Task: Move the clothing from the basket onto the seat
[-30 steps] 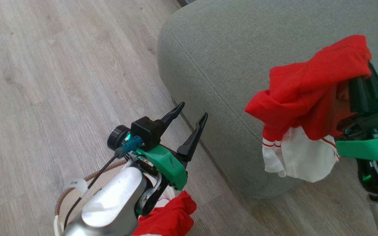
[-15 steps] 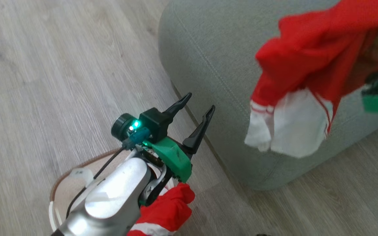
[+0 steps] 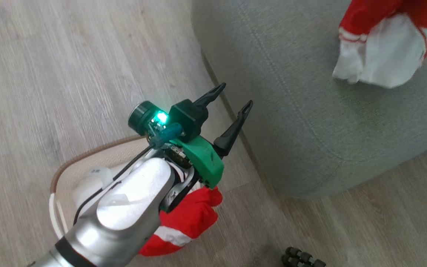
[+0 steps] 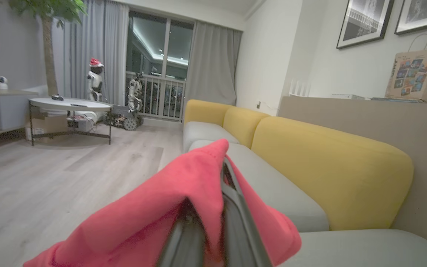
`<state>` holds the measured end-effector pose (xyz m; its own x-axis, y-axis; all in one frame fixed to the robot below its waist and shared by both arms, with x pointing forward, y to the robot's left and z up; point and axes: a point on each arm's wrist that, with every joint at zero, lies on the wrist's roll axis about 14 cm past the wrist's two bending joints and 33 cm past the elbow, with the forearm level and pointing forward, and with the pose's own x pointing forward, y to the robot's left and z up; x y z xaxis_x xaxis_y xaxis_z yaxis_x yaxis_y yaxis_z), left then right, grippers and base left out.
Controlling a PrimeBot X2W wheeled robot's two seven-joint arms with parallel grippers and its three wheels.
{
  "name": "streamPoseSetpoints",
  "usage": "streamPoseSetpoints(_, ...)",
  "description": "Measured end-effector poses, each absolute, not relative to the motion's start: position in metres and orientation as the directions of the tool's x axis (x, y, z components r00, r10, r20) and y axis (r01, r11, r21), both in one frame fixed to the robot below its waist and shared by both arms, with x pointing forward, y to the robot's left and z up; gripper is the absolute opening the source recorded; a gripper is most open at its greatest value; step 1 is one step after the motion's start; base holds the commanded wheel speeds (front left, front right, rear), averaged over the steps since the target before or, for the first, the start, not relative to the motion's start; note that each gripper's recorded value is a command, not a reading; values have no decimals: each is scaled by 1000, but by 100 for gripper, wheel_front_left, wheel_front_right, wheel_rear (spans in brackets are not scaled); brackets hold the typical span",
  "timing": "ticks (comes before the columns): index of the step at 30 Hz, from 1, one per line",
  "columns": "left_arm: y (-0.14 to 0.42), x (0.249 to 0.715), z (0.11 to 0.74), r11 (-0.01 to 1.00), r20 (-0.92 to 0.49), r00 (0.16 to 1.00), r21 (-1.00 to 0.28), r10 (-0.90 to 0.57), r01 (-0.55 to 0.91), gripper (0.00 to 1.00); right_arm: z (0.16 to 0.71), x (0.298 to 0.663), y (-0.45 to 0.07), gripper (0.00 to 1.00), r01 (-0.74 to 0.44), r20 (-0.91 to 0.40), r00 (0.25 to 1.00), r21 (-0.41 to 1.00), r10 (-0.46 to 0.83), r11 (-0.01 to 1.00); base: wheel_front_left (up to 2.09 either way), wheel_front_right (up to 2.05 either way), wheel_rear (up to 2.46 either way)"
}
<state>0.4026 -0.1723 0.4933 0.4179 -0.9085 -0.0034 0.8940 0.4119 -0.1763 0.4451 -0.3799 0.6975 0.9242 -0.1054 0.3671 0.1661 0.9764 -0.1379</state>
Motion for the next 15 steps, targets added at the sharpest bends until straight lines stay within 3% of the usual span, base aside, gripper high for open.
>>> streamPoseSetpoints(8,-165,421,476,437,-29,440,-189,-897,879,100,681,483,-418,0,249,277,943,-226,-183,942,0,0,0)
streamPoseSetpoints(15,-160,424,459,443,-58,441,-205,-895,873,100,607,495,-438,0,265,71,964,-271,-255,925,0,0,0)
